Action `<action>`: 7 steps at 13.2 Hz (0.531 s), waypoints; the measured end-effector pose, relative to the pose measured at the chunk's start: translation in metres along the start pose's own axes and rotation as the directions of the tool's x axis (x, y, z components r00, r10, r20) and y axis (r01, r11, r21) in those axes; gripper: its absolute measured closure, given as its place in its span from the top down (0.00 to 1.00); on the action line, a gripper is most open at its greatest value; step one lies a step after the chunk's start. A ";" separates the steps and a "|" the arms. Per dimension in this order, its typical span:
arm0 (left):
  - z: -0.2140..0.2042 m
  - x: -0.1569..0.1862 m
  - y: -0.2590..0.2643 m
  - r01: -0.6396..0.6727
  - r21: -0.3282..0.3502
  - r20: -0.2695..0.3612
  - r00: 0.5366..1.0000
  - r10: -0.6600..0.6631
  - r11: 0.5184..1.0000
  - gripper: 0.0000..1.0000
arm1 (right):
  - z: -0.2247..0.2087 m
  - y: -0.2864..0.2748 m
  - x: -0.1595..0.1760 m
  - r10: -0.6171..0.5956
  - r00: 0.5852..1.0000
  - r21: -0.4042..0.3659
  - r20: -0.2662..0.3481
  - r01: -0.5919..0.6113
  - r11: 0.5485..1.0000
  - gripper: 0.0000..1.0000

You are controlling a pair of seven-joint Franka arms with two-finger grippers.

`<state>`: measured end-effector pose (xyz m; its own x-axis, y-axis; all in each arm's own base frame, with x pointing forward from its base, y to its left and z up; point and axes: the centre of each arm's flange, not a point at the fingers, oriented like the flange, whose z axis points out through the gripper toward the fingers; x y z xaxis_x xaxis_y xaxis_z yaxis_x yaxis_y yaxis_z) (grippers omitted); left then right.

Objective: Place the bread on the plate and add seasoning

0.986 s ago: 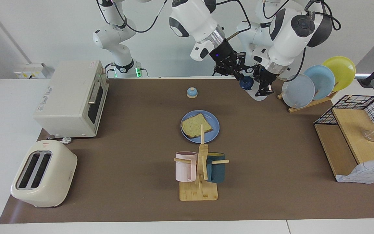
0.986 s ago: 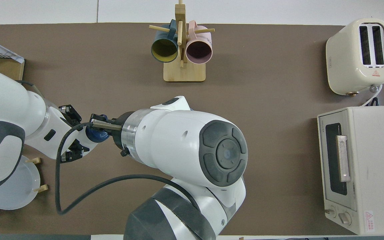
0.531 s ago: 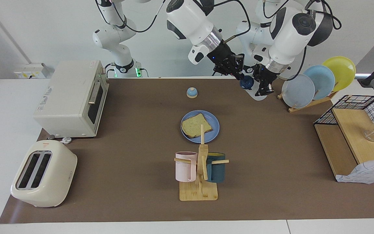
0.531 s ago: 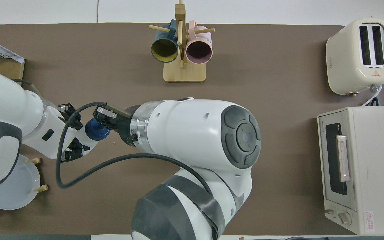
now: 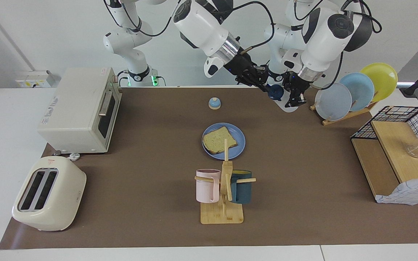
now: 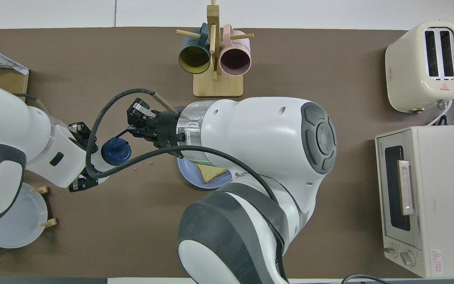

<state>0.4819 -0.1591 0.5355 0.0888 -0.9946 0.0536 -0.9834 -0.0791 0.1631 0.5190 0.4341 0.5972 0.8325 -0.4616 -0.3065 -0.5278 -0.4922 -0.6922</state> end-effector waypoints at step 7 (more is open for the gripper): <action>-0.001 0.001 0.001 -0.003 0.001 -0.001 1.000 0.003 1.000 0.47 | 0.005 0.006 0.001 -0.120 0.993 -0.019 -0.001 0.120 0.993 0.14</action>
<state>0.4810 -0.1600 0.5363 0.0864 -0.9948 0.0545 -0.9838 -0.0766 0.1620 0.5176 0.4340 0.5890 0.8895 -0.4002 -0.2205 -0.4274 -0.5579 -0.7113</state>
